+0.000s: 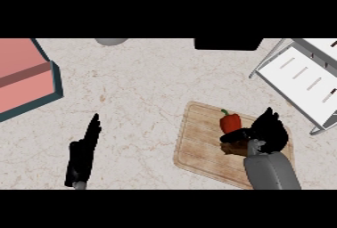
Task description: Pick the bell pepper from the cutting board and place it in the tiered basket
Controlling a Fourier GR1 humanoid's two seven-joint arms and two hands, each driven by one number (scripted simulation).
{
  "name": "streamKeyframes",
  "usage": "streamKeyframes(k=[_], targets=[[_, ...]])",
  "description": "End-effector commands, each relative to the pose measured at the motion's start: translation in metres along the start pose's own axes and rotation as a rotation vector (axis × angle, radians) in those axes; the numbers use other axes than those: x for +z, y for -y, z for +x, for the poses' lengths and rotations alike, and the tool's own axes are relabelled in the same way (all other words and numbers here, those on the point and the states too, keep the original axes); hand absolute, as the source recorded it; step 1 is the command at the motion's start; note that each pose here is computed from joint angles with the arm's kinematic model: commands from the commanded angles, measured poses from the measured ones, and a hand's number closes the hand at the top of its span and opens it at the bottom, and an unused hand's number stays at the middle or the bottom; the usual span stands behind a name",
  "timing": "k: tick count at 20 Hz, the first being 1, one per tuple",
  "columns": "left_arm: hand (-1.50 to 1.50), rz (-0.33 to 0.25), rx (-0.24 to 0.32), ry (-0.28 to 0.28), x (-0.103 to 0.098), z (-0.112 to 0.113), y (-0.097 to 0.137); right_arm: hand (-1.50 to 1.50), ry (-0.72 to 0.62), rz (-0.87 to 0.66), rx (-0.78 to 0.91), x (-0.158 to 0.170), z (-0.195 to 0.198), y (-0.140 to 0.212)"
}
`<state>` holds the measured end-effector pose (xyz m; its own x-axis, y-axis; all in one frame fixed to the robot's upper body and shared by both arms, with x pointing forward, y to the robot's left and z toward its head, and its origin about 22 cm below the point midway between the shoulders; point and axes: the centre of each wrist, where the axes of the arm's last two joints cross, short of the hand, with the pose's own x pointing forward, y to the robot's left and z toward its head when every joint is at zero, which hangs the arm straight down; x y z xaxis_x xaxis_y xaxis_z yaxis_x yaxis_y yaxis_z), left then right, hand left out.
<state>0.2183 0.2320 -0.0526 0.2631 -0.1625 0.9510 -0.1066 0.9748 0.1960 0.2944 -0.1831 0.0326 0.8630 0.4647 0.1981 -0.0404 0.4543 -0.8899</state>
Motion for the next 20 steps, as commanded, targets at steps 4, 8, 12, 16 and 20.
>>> streamKeyframes(k=[4,8,12,16,20], targets=[[0.00,0.007,0.011,-0.010,0.001,-0.002,-0.008,-1.50,-0.261,0.075,0.017,-0.007,0.004,-0.016],[0.00,0.009,-0.005,-0.012,0.006,-0.006,-0.018,-1.50,-0.265,0.108,0.002,-0.008,0.004,-0.011],[0.00,0.010,0.010,-0.009,-0.004,0.006,-0.014,-1.50,-0.280,0.118,-0.005,-0.009,0.001,-0.029],[0.00,0.020,-0.004,0.001,0.002,-0.009,-0.004,1.50,-0.268,0.115,-0.017,-0.006,0.001,-0.031],[0.00,0.018,0.011,0.000,-0.007,0.005,-0.013,1.50,-0.237,0.098,0.033,0.002,0.004,-0.044]])
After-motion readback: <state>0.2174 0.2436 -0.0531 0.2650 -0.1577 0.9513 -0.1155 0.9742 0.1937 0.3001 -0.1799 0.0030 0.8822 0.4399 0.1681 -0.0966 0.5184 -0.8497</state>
